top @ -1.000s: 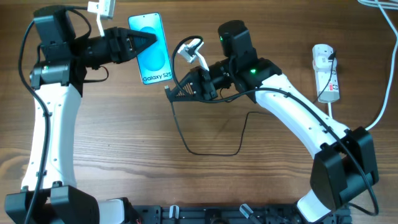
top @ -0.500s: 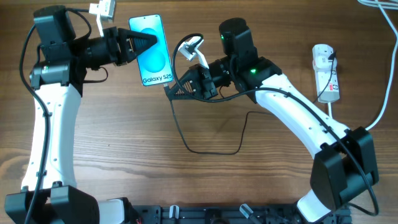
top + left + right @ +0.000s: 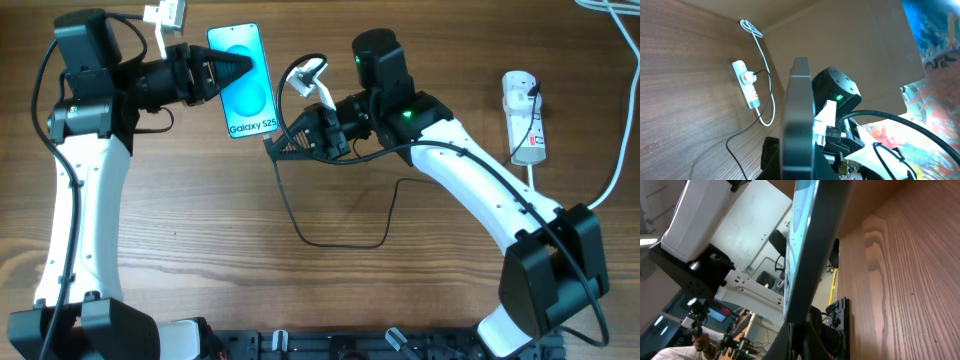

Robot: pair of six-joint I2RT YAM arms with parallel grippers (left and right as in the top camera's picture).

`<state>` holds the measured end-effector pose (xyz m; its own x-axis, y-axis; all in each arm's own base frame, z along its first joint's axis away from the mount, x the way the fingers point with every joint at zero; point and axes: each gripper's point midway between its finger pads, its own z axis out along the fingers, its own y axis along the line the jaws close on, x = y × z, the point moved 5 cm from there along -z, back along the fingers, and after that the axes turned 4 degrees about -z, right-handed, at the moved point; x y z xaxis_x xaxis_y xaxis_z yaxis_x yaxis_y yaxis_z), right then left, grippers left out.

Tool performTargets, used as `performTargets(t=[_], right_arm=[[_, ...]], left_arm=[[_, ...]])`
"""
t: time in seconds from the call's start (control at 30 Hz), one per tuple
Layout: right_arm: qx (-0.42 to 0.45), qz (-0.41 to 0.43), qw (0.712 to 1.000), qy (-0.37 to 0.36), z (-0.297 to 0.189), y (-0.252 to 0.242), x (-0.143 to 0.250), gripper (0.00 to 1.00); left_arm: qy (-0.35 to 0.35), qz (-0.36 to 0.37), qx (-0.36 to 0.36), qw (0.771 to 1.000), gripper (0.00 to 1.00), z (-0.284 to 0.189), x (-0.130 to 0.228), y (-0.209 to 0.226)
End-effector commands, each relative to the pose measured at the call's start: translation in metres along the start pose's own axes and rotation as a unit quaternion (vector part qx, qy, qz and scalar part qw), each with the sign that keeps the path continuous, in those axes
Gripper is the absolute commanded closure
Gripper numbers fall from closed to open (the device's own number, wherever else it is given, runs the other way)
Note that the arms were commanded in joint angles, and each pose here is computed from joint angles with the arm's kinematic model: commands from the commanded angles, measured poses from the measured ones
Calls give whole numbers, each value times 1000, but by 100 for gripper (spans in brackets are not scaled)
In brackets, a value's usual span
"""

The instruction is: Plug charger to phone and switch on socket

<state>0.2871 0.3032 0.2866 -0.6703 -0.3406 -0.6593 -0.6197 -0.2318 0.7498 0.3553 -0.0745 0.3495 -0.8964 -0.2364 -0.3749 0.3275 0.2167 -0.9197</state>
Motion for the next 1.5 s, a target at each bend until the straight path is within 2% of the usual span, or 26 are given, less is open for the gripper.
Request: performTargets(t=[0.0, 0.93, 1.47], right_arm=[[-12, -12, 1000, 2, -1, 9, -3, 96], [-17, -13, 1000, 6, 5, 13, -5, 96], [6, -10, 1000, -1, 8, 8, -7, 96]], left_arm=[[-3, 9, 4, 1000, 96, -4, -1, -7], [-11, 0, -10, 1000, 96, -3, -2, -3], [8, 4, -2, 1000, 96, 10, 4, -8]])
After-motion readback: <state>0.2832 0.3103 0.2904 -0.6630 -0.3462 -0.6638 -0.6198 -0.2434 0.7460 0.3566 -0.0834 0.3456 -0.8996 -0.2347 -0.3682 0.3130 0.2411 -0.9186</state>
